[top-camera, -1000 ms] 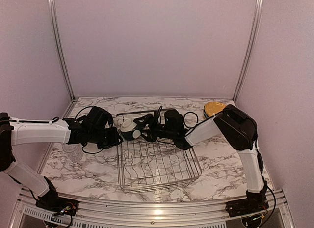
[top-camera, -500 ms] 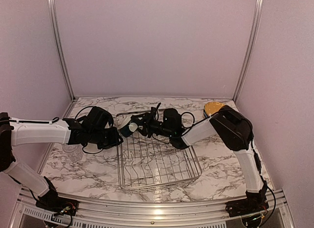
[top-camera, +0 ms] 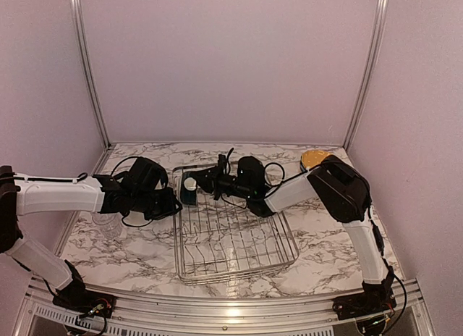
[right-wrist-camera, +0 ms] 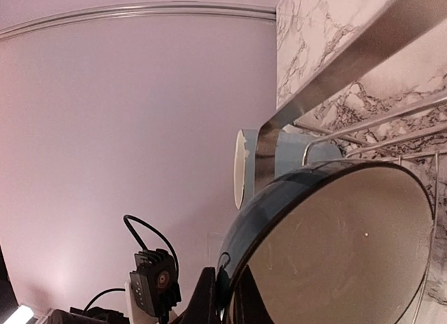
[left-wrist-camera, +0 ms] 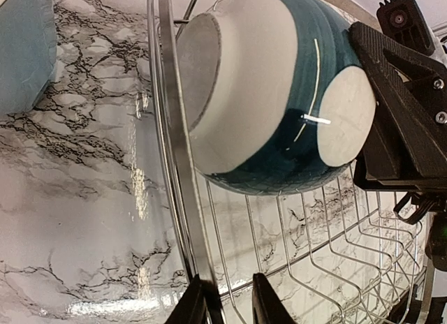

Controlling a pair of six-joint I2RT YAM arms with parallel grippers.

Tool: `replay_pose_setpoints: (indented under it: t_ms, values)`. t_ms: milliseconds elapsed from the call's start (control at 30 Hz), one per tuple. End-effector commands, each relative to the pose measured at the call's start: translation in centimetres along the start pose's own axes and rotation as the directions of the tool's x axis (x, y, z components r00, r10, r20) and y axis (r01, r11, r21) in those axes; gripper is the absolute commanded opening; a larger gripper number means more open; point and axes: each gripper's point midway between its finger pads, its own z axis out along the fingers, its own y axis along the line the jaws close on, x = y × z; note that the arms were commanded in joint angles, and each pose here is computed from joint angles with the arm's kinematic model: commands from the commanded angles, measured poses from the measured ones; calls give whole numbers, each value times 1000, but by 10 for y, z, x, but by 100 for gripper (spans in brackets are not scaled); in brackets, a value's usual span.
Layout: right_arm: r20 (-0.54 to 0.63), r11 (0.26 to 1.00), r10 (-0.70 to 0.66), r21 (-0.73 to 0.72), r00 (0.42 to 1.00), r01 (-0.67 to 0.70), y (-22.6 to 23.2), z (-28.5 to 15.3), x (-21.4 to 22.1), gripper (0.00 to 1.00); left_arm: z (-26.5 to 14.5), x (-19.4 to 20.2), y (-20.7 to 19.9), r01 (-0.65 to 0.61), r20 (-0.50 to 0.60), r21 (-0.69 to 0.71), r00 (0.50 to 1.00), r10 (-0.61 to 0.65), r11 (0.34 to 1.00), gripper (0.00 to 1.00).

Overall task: Unload the mixed dishes from the dish rack
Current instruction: Grab the bowl from the dish rack.

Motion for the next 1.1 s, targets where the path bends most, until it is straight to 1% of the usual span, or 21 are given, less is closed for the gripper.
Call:
replay_pose_setpoints:
  t_ms: [0,167,333,433,500,633,700,867,967,1067]
  values:
    - [-17,1000,-26,-15,1000,26,15,10,-1,1,-4,-3,-1,-9,26,1,1000,9,1000,24]
    - [-30,998,-41,-57,999,39,35,12,0,0,-3,-6,-2,-13,33,-1,999,13,1000,24]
    - [-21,991,-118,-59,993,117,61,12,-3,0,-7,-9,-3,-24,44,-11,999,24,1000,24]
    - [-19,986,-158,-52,987,157,73,11,-5,0,-10,-13,-5,-33,55,-12,998,34,999,28]
    - [-25,983,-169,-75,985,166,83,10,-5,0,-13,-17,-8,-37,67,-9,997,38,999,30]
    - [-31,982,-159,-111,987,155,95,6,-5,0,-18,-21,-10,-40,79,-3,996,40,999,31]
    - [-34,982,-158,-113,987,154,98,6,-5,0,-21,-22,-12,-41,83,5,996,40,999,34]
    - [-44,978,-174,-124,984,167,109,0,-2,0,-42,-30,-22,-45,119,50,992,38,998,38]
    - [-56,966,-242,-104,969,235,118,-3,2,0,-62,-40,-28,-51,159,78,986,38,996,42]
    - [-74,939,-342,-56,937,338,124,-10,6,0,-86,-51,-36,-61,211,108,977,37,992,47]
